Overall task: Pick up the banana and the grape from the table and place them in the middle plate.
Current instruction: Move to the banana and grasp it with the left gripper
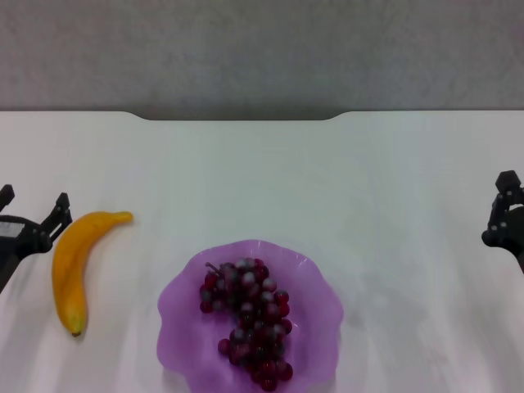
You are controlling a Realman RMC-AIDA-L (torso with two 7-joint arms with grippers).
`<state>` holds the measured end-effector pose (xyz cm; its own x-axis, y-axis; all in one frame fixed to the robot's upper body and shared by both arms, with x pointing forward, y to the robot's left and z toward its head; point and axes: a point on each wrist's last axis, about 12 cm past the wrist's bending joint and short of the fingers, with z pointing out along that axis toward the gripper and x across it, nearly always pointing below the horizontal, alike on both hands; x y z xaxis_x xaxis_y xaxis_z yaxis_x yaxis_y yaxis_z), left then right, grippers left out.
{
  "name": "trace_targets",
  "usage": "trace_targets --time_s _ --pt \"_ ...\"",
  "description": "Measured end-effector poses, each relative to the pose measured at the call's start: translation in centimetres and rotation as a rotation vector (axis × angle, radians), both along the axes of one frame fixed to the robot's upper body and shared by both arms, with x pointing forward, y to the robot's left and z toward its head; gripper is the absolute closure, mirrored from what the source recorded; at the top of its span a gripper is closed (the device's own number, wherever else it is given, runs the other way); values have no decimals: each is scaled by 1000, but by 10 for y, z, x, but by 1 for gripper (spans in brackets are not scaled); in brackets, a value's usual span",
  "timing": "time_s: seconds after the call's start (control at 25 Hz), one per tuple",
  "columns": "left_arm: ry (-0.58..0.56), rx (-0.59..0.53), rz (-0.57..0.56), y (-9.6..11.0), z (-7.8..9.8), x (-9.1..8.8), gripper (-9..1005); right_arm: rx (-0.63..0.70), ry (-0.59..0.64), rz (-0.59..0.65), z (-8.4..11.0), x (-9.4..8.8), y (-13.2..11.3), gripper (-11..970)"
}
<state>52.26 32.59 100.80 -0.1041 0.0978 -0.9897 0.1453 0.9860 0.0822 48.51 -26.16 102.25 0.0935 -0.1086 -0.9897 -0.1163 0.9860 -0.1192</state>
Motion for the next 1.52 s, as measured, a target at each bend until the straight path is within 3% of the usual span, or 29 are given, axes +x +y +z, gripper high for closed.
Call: trace_targets --time_s 0.4,0.8,1.52 --pt "118 50 -57 -8 -17 -9 105 -11 -7 30 2 3 6 953" --pt "242 82 -49 -11 -29 -4 106 -11 -13 33 2 3 7 952" --pt "278 102 -52 -14 -31 0 105 -16 -22 54 4 5 10 951"
